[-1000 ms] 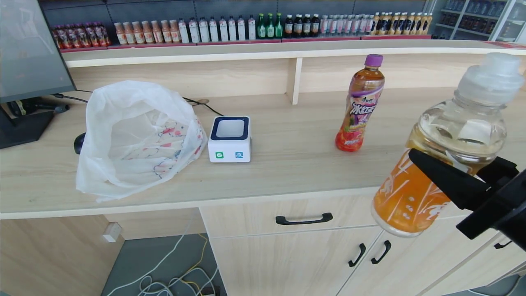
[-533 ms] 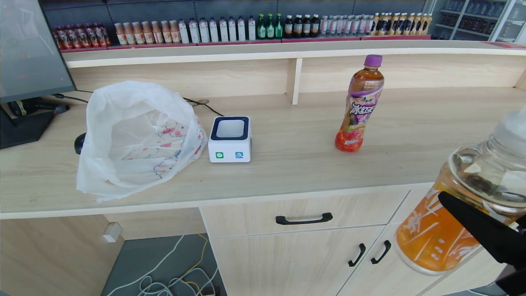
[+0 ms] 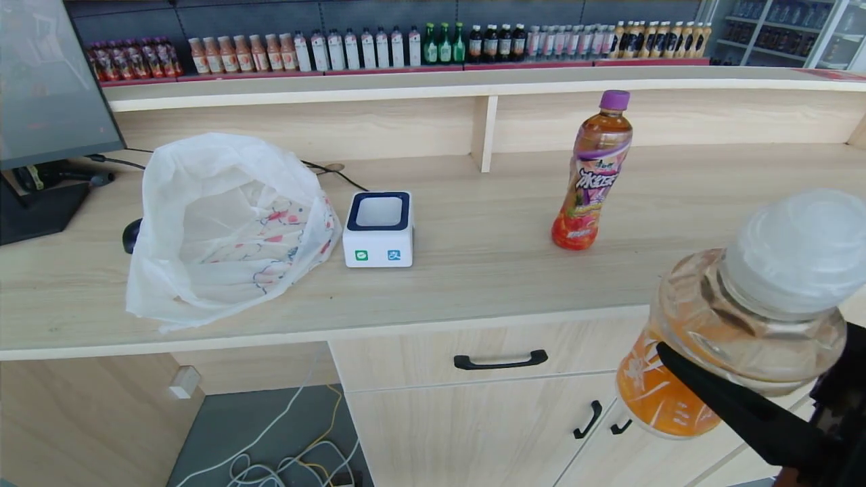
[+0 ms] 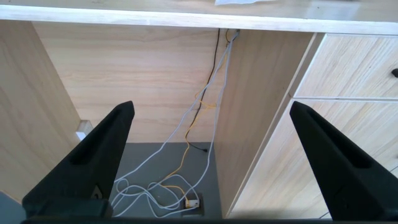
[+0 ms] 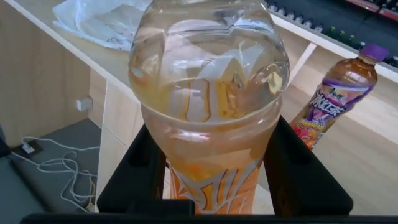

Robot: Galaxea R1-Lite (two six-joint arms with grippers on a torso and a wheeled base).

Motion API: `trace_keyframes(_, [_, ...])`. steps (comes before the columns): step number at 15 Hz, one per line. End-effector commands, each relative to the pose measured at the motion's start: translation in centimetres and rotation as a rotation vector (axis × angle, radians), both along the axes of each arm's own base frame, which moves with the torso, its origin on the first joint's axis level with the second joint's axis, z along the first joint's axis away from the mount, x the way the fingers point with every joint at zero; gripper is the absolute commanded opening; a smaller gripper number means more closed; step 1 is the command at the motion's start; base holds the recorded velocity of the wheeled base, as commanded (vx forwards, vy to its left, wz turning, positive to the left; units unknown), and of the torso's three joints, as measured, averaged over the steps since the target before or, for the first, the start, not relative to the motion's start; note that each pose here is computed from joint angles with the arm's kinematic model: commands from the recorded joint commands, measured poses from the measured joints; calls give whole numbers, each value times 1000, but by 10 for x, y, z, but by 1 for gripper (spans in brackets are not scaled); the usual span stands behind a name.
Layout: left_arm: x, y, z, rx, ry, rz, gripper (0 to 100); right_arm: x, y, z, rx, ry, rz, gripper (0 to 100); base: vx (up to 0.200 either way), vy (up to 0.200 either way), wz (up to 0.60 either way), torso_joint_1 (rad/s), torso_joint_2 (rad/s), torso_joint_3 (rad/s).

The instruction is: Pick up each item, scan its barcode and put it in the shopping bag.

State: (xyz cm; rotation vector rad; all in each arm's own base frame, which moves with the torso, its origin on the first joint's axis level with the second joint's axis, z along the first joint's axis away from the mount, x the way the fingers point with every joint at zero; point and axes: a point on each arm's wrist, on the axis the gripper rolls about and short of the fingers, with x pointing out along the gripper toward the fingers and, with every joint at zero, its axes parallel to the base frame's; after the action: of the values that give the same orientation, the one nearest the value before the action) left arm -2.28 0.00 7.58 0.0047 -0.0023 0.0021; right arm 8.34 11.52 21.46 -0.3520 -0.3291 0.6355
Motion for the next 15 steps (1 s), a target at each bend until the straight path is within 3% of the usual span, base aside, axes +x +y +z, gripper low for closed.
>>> trace_keyframes(1, [0,0,0,0,-1,1,100,6,29,1,-92,-31,53,0,0,0,0,0,0,0])
trace_keyframes(4, [0,0,0,0,-1,-1,100,-5,49,-5,-177,-65,146,0,0,0,0,0,0,0])
trace_keyframes(6, [0,0,0,0,-1,1,100,-13,56,-6,-273,-164,182,0,0,0,0,0,0,0])
trace_keyframes(11, [0,0,0,0,-1,1,100,-15,64,-1,-360,-305,232,0,0,0,0,0,0,0])
trace_keyframes(15, [0,0,0,0,-1,1,100,-14,68,-1,-396,-354,237,0,0,0,0,0,0,0])
